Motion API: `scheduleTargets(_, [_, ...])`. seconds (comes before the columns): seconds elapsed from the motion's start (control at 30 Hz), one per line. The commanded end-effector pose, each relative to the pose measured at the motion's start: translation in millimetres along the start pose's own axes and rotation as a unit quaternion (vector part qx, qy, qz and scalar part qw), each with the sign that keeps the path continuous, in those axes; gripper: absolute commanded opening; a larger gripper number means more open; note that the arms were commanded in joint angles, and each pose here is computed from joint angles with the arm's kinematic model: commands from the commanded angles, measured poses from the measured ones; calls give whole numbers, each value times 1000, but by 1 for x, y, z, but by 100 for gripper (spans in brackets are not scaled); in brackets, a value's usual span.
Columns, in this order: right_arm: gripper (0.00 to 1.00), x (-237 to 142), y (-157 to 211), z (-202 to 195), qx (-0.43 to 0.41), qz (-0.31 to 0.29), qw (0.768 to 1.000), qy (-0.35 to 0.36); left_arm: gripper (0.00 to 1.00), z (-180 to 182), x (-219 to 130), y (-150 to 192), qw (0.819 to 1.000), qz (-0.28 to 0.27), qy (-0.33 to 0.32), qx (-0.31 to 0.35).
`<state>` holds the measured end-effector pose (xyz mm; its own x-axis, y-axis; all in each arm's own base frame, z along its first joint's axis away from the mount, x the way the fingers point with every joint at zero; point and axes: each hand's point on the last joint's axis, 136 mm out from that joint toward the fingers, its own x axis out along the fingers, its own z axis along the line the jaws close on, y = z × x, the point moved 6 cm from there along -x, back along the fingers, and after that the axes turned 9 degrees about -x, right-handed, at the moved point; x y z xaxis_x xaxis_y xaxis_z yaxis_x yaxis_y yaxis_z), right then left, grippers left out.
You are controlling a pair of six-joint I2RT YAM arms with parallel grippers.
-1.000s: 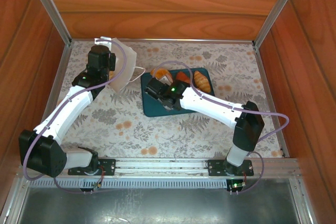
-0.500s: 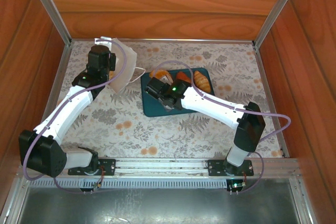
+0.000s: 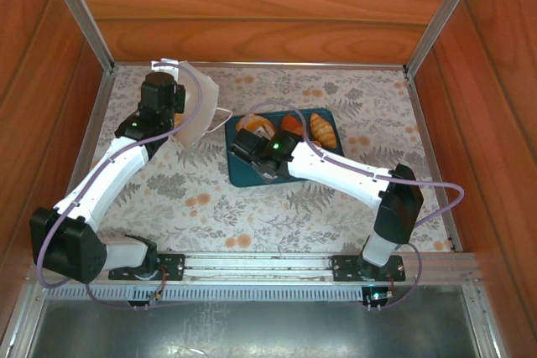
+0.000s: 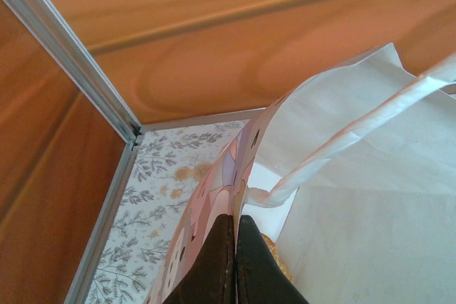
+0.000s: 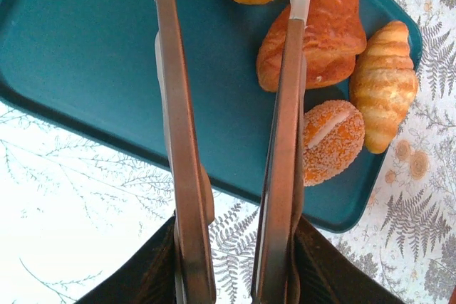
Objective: Take the fake bread out of the paper bag
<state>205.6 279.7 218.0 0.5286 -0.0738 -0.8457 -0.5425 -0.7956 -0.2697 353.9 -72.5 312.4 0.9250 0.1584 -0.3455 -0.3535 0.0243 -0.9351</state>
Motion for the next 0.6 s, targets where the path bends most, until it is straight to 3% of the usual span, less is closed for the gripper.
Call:
scheduleTargets(0.0, [38,-22,1,-1,-2,-17,1000,-17,0,3,-4,-12,1000,-22,2,-21])
scheduleTargets(0.57, [38,-35,7,10,-33,-9,999,-24,0,4,-8,-12,999,-24,7,-28])
